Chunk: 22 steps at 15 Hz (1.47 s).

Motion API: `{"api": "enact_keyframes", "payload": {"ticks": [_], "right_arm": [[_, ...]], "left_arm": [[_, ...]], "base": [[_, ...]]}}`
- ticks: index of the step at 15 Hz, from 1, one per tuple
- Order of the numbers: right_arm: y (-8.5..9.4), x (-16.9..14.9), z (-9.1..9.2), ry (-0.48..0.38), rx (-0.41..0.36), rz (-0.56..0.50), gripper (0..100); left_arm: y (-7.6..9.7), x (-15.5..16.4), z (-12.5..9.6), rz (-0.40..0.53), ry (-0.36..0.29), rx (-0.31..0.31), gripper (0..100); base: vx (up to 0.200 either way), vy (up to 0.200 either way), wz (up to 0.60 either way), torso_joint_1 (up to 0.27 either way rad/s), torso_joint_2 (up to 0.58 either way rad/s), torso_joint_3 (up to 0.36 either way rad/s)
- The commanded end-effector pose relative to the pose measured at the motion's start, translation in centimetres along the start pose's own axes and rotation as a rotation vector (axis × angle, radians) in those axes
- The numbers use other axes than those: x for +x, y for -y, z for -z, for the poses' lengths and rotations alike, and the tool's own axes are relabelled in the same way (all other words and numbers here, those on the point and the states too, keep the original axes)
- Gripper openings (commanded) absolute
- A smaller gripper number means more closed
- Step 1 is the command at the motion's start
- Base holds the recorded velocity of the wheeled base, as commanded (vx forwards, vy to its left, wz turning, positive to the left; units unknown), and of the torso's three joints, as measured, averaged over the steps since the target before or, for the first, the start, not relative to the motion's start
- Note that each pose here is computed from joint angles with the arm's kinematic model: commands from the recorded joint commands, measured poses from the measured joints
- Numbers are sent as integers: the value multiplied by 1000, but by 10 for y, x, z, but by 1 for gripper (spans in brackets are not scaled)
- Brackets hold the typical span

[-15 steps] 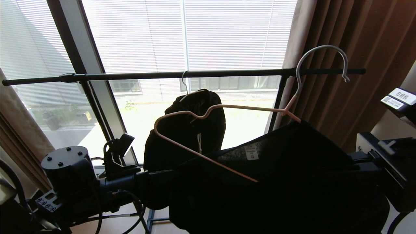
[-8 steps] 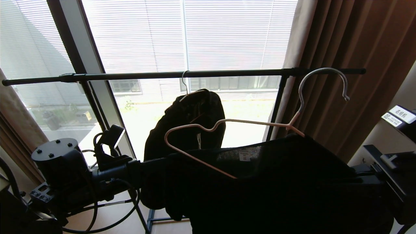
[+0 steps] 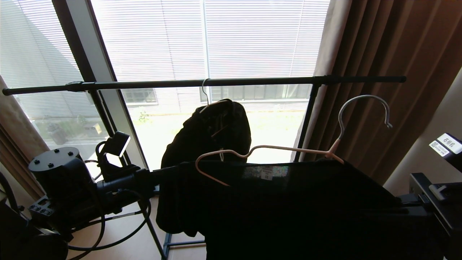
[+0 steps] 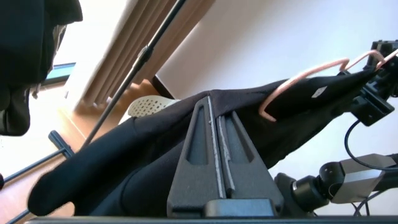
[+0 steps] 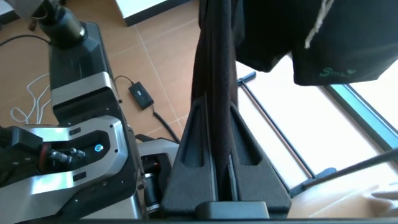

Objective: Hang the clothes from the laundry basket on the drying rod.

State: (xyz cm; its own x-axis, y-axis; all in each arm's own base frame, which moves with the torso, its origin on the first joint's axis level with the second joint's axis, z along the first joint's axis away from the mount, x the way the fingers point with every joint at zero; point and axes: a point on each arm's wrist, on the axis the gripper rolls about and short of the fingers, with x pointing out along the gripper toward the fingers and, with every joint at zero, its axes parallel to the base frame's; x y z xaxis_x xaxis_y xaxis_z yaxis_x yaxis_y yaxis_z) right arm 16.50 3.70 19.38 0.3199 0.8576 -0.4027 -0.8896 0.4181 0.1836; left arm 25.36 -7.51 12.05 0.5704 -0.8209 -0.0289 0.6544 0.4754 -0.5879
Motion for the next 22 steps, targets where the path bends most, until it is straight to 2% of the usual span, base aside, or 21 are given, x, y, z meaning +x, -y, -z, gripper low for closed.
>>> {"api": "enact_keyframes", "payload": {"ticks": [1,7,12,16,18,20,21,22], "right_arm": [[-1,-6,5,7,9,31,0],[1,-12,13,5,13,69,0],[3,-8,21,6,2,71,0],[0,2,23,-15,-10,26,0],[1,8,22,-41,-27,37,0],[5,19,18,-39,-75,48,0],[5,19,18,-39,-75,48,0],[11,32,14,-36,-72,13,0]], "left_arm": [[-1,1,-3,1,10,6,0],[1,2,-8,12,25,22,0],[11,-5,-18,27,61,56,0],[21,-6,-28,52,88,89,0],[30,-3,-31,65,67,79,0],[41,1,-36,73,32,62,0],[41,1,-36,73,32,62,0],[50,6,-43,89,14,76,0]], "base": [[0,0,0,0,0,0],[0,0,0,0,0,0],[0,0,0,0,0,0],[0,0,0,0,0,0],[0,0,0,0,0,0],[0,0,0,0,0,0],[0,0,0,0,0,0],[0,0,0,0,0,0]]}}
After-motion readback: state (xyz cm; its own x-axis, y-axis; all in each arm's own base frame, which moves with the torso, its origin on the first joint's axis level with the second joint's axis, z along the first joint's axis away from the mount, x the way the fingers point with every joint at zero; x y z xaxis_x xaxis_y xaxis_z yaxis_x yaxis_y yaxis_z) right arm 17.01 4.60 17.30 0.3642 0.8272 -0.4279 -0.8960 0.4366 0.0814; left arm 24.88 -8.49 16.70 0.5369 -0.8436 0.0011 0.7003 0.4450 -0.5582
